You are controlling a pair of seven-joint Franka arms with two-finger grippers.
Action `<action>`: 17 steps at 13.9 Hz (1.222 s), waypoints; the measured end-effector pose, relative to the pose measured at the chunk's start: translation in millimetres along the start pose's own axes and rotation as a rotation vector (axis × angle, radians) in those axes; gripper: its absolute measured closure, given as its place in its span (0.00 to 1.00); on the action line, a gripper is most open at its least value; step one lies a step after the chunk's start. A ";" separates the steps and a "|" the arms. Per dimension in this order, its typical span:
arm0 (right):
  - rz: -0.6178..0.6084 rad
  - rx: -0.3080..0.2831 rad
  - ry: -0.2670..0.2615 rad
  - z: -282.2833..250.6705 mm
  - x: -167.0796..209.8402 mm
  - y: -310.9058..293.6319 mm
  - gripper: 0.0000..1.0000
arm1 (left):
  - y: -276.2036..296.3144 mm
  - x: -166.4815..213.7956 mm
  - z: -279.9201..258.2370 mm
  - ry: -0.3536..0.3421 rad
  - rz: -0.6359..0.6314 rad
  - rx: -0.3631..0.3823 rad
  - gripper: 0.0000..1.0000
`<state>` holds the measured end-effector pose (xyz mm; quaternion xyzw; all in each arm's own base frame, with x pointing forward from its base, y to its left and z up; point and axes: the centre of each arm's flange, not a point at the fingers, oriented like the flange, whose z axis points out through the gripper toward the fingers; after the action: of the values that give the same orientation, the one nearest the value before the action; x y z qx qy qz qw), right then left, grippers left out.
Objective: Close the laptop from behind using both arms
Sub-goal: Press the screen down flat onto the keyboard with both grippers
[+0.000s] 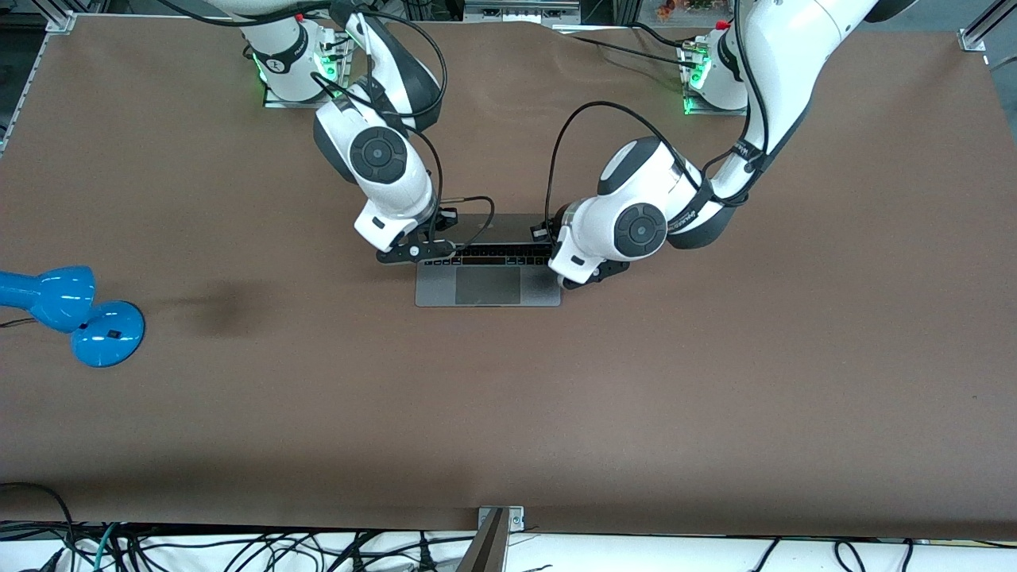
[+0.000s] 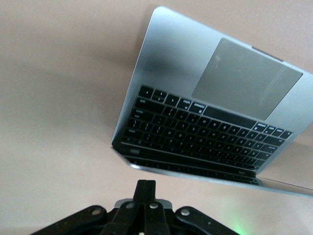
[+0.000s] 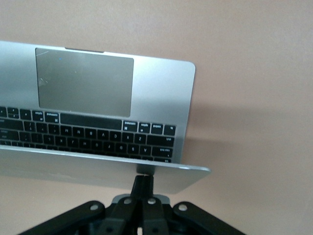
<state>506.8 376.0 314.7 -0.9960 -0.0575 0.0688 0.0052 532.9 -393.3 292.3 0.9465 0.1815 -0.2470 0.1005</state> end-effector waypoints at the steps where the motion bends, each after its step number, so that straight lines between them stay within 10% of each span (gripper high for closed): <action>1: 0.002 0.004 0.007 1.6 5.7 0.0 0.99 | 0.3 5.2 1.1 0.001 -0.001 0.000 0.99; 17: -0.047 0.022 0.094 116.0 52.4 8.5 0.99 | -11.6 89.7 61.2 0.062 -0.024 -0.010 0.99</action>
<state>543.4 374.0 192.4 -0.9964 -0.0796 0.0225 0.0204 574.8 -373.5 193.4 0.9509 0.1973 -0.2181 0.0964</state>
